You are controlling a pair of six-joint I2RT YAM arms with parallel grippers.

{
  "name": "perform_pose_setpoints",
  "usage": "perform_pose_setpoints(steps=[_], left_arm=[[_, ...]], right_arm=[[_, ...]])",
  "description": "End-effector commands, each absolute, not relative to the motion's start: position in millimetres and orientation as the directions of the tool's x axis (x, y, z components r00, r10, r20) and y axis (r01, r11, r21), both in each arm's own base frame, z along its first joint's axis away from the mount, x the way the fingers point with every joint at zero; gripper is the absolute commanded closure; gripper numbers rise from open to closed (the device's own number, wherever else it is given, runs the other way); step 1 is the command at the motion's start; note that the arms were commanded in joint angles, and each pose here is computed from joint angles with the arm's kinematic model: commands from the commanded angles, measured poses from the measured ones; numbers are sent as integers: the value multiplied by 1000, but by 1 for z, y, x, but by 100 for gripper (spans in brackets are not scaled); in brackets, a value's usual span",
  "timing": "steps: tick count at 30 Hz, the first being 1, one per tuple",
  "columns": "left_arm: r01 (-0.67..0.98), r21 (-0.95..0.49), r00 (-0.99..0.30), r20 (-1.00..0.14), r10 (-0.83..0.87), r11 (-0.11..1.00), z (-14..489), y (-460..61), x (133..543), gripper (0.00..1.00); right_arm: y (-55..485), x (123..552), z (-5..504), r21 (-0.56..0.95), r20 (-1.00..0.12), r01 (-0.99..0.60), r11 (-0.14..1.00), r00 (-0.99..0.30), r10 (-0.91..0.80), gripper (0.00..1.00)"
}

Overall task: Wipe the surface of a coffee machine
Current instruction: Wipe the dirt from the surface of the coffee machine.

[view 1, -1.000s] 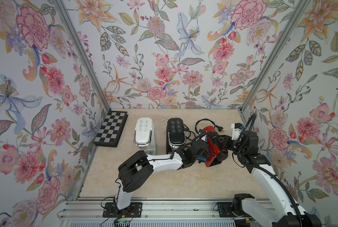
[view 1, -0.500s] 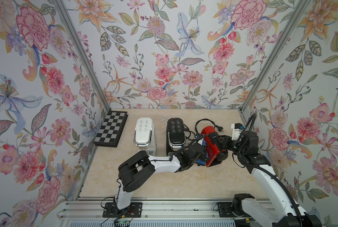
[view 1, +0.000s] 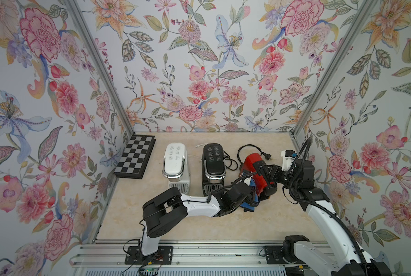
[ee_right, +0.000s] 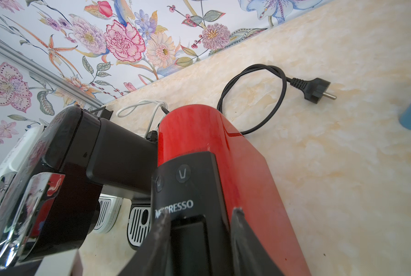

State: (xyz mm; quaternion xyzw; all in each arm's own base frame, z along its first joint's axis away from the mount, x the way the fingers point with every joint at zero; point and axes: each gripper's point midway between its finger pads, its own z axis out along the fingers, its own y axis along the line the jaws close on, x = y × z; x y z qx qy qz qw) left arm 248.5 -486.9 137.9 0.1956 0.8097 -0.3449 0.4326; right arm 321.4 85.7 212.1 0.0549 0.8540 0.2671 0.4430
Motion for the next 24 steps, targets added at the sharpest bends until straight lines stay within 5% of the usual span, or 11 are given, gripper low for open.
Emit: perform_pose_setpoints(steps=[1,15,24], left_arm=[[663,-442,-528,-848,-40,604,181,-505,233,100],[735,-358,-398,-915,-62,576,256,-520,257,100],[686,-335,-386,-920,-67,646,246,-495,306,100]], right_arm=[[93,297,177,525,-616,-96,846,-729,299,57],[93,295,176,544,-596,-72,836,-734,325,57],[95,296,179,547,-599,-81,833,-733,322,57]])
